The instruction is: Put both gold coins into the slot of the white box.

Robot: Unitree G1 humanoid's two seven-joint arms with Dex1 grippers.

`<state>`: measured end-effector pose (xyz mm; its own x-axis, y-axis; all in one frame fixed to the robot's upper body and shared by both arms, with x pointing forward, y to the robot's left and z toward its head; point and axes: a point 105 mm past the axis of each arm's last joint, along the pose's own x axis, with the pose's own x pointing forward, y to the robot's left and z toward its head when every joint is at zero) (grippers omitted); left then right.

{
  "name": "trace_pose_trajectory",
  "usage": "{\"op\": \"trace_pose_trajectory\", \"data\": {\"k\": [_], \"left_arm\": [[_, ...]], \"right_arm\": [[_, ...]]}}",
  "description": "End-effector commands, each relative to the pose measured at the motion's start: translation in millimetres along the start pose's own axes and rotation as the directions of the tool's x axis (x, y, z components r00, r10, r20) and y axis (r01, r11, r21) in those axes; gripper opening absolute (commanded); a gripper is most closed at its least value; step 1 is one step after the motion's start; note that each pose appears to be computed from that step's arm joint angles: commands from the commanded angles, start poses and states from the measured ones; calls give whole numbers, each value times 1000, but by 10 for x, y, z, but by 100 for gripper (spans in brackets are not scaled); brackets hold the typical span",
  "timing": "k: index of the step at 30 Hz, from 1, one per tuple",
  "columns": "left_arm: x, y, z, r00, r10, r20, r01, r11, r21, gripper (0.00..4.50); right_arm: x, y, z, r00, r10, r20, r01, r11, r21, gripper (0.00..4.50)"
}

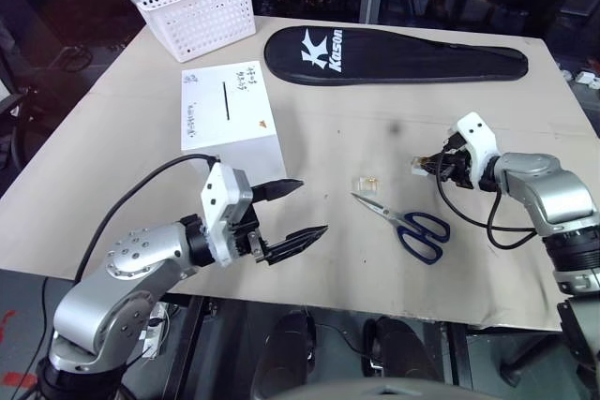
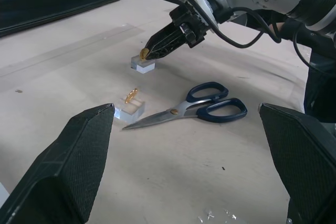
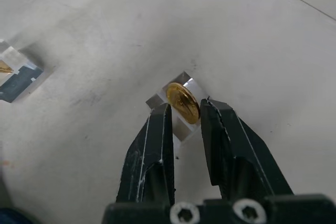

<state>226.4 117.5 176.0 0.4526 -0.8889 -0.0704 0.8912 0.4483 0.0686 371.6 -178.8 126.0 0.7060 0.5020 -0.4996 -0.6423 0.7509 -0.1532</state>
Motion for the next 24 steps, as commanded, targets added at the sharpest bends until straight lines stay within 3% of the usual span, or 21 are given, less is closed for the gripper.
{"op": "trace_pose_trajectory", "data": {"k": [1, 3, 11, 16, 19, 22, 24], "left_arm": [[6, -68, 110, 1000, -20, 24, 19, 999, 42, 450], [3, -64, 111, 1000, -16, 25, 15, 999, 40, 450], [9, -46, 116, 999, -9, 36, 8, 1000, 27, 450], [-5, 71, 171, 994, 39, 100, -31, 997, -73, 450], [15, 143, 242, 991, 33, 130, -17, 992, -125, 450], [37, 183, 314, 988, 2, 154, 23, 987, -158, 450], [87, 200, 357, 986, -19, 163, 45, 986, -160, 372]], "right_arm": [[-62, -50, 169, 999, -15, 50, 16, 999, -28, 43], [-84, -54, 181, 999, -17, 52, 18, 999, -30, 5], [-126, -75, 187, 998, -23, 54, 25, 999, -30, 5], [-226, -47, 340, 991, 1, 135, 5, 999, -39, 5], [-494, 332, 634, 939, 215, 270, -198, 976, -88, 5], [-672, 713, 802, 877, 371, 306, -340, 928, -153, 5], [-772, 1007, 911, 827, 466, 315, -418, 883, -213, 0]]}}
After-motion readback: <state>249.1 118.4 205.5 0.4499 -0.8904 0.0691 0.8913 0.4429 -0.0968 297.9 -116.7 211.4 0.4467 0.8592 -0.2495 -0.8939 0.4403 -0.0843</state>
